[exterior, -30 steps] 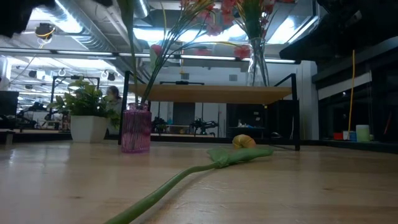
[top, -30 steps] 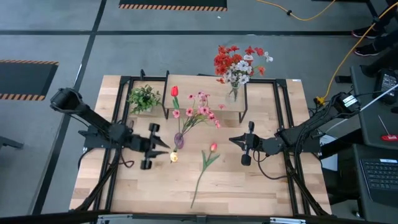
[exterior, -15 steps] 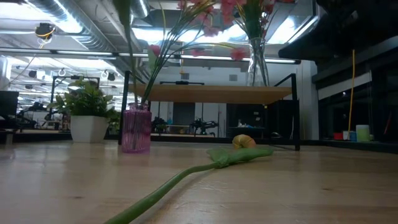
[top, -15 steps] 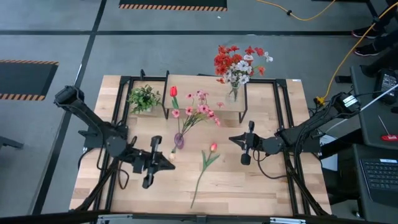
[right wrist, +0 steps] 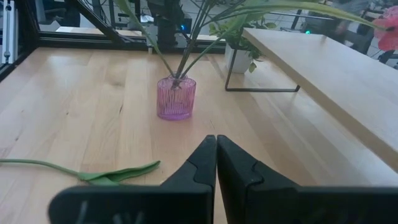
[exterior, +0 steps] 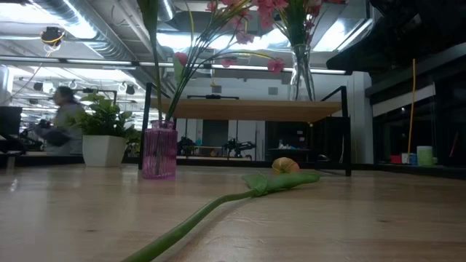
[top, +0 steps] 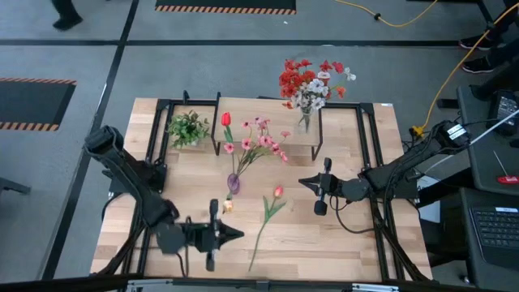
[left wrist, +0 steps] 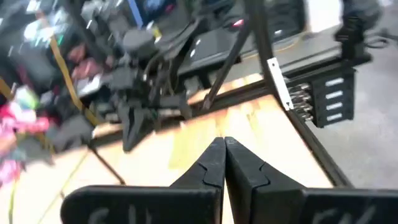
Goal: Pick and place flowers into a vace then onto a shelf
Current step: Put the pink flower into the purple vase
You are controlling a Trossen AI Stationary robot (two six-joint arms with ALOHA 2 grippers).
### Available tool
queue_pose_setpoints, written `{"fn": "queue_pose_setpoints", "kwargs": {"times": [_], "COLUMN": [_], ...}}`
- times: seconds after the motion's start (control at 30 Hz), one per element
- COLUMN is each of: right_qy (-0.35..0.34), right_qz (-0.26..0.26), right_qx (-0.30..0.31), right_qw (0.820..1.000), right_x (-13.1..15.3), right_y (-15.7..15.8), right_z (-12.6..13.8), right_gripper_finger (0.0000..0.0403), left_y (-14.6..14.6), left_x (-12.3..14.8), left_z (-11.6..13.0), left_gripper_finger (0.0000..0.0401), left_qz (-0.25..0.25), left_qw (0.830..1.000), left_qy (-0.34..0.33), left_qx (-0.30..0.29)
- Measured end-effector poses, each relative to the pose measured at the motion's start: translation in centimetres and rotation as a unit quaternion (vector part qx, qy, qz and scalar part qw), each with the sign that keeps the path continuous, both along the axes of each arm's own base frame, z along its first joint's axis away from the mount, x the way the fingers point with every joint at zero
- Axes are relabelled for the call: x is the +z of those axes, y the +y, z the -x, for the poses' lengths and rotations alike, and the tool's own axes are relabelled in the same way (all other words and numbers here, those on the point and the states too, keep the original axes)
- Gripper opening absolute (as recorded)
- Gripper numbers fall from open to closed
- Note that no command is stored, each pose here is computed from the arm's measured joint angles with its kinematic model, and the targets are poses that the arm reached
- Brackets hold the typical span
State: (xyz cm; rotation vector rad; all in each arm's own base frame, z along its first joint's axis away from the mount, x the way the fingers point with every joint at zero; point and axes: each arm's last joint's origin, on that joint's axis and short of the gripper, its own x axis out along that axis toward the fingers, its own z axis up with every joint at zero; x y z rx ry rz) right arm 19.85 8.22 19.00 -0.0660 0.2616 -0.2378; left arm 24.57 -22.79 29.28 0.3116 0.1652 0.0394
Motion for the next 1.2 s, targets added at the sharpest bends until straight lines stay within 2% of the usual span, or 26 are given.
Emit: {"fn": "queue_pose_setpoints", "kwargs": {"times": [0.3, 0.47, 0.6, 0.77, 0.93, 1.2], "right_qy": [0.001, 0.002, 0.005, 0.026, 0.04, 0.042], "right_qz": [0.0, 0.0, 0.0, 0.009, 0.017, 0.018], "right_qx": [0.0, 0.0, 0.0, 0.0, 0.0, -0.001], "right_qw": [1.0, 1.0, 1.0, 1.0, 0.999, 0.999], "right_x": [0.0, 0.0, -0.1, -0.5, -0.8, -0.8], "right_y": [0.0, 0.0, 0.0, -0.1, -0.1, -0.2], "right_z": [0.0, 0.0, 0.0, 0.2, 0.3, 0.3], "right_gripper_finger": [0.0016, 0.0016, 0.0016, 0.0016, 0.0016, 0.0016], "left_y": [-4.7, -4.9, -4.7, -5.2, -5.8, -5.0], "left_x": [-0.5, -2.3, -4.0, -5.8, -6.6, -8.4], "left_z": [-3.3, -6.0, -7.1, -6.9, -6.2, -7.5], "left_gripper_finger": [0.0001, 0.0002, 0.0001, 0.0002, 0.0001, 0.0002], "left_qz": [0.075, 0.118, 0.136, 0.16, 0.198, 0.217], "left_qw": [0.995, 0.986, 0.978, 0.966, 0.956, 0.945], "left_qy": [0.022, 0.043, 0.073, 0.109, 0.114, 0.152], "left_qx": [0.067, 0.108, 0.138, 0.171, 0.185, 0.191]}}
